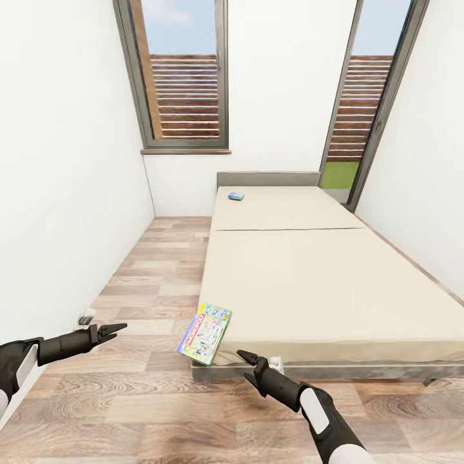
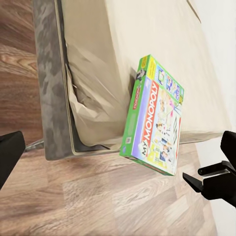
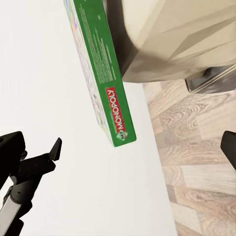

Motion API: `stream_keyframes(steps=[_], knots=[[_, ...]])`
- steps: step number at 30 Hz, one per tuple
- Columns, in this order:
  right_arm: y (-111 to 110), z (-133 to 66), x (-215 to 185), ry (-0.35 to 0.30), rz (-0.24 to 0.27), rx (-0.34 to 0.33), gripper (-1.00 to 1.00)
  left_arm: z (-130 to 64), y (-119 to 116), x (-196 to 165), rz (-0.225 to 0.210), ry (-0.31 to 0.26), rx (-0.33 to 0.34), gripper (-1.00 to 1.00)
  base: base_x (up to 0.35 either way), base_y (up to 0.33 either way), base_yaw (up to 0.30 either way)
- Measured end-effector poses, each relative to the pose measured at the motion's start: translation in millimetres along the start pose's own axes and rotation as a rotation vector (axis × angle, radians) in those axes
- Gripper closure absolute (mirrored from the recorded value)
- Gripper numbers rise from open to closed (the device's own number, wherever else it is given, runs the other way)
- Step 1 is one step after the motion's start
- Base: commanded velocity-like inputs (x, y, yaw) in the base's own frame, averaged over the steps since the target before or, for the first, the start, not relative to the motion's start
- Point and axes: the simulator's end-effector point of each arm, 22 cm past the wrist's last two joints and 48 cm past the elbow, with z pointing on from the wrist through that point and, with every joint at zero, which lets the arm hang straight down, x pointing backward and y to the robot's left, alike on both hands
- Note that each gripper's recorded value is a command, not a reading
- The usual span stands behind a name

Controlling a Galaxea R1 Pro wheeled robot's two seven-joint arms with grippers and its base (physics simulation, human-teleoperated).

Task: Put all the toys in the child's room - the three board games (two on the bed and one on the table), the two jigsaw puzzles on the table, and the tennis ball on the table - inside the toy box on the table in the child's room.

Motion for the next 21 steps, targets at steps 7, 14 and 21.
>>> stream_keyframes(steps=[7, 14, 21], knots=[[0.3, 0.0, -0.5, -0.002, -0.003, -0.001, -1.0, -0.1, 0.2, 0.2, -0.001, 0.0, 0.0, -1.0, 0.0, 0.001, 0.0], [0.8, -0.1, -1.2, -0.004, -0.004, -0.002, -1.0, -0.4, 0.4, 0.2, -0.001, 0.001, -0.001, -1.0, 0.0, 0.0, 0.0], [0.9, -0.2, -1.4, -0.005, -0.003, -0.003, -1.0, -0.2, 0.3, 0.3, -0.002, 0.002, -0.001, -1.0, 0.0, 0.0, 0.0]])
